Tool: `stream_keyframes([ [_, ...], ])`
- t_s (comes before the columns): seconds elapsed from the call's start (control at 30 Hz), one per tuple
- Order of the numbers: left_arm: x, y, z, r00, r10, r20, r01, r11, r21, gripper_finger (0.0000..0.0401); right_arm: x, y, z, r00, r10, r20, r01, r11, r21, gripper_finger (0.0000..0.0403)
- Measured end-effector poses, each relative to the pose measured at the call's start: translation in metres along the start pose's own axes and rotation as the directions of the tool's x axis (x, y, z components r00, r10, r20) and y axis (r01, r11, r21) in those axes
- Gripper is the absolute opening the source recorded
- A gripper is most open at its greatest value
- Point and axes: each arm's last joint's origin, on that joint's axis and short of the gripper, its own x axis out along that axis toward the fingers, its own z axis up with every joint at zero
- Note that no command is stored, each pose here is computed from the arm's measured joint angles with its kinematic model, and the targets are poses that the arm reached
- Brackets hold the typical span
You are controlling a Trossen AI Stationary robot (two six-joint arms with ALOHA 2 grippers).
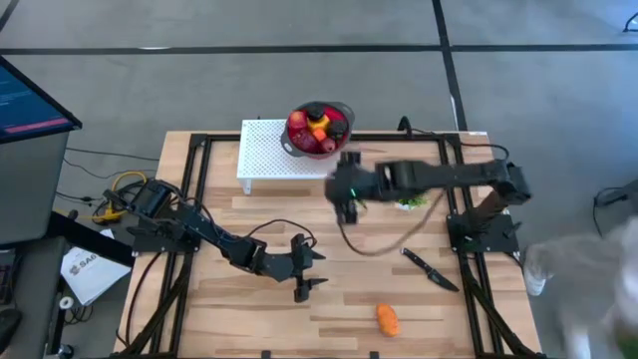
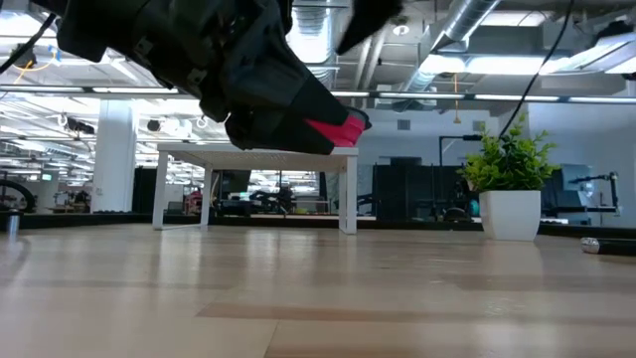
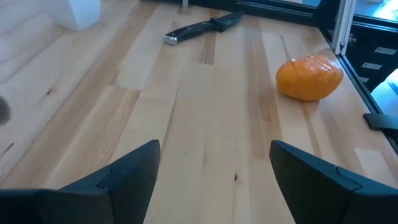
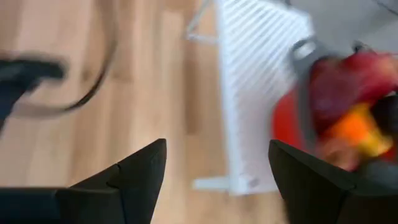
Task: Pick & Place Fruit
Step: Put the yellow mango into the red strainer bowl on the shelf
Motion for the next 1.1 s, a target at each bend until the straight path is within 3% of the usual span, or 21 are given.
stream_keyframes([
  [0.2, 0.0, 0.0, 0.001, 1.0, -0.004, 0.01, 0.004, 1.0, -0.002, 0.0296, -0.029, 0.063, -0.055, 0.993, 0.096, 0.074, -0.102, 0.991, 0.084, 0.0276],
  [0.4, 0.001, 0.001, 0.003, 1.0, -0.004, 0.028, 0.004, 1.0, -0.009, 0.0296, -0.062, 0.122, -0.1, 0.939, 0.336, 0.076, -0.343, 0.93, 0.131, 0.0276],
  [0.6, 0.003, 0.005, 0.008, 0.998, 0.004, 0.055, -0.004, 1.0, -0.017, 0.0296, -0.056, 0.174, -0.123, 0.851, 0.525, 0.014, -0.524, 0.85, -0.047, 0.0276],
  [0.77, 0.005, 0.01, 0.01, 0.998, 0.019, 0.067, -0.017, 1.0, -0.026, 0.0296, -0.02, 0.196, -0.108, 0.789, 0.614, 0.02, -0.597, 0.775, -0.207, 0.0273],
  [0.83, 0.005, 0.01, 0.01, 0.998, 0.02, 0.067, -0.019, 0.999, -0.027, 0.0296, -0.005, 0.198, -0.093, 0.742, 0.669, 0.032, -0.643, 0.725, -0.247, 0.0268],
  [0.9, 0.005, 0.01, 0.01, 0.998, 0.02, 0.067, -0.018, 0.999, -0.027, 0.0296, 0.004, 0.199, -0.08, 0.667, 0.745, -0.008, -0.717, 0.639, -0.278, 0.0261],
  [1.0, 0.005, 0.01, 0.01, 0.998, 0.019, 0.066, -0.017, 1.0, -0.026, 0.0296, 0.006, 0.207, -0.069, 0.551, 0.819, -0.161, -0.814, 0.485, -0.32, 0.0253],
  [1.1, 0.005, 0.01, 0.01, 0.998, 0.019, 0.066, -0.017, 1.0, -0.026, 0.0296, -0.001, 0.221, -0.071, 0.503, 0.784, -0.364, -0.844, 0.356, -0.4, 0.0247],
])
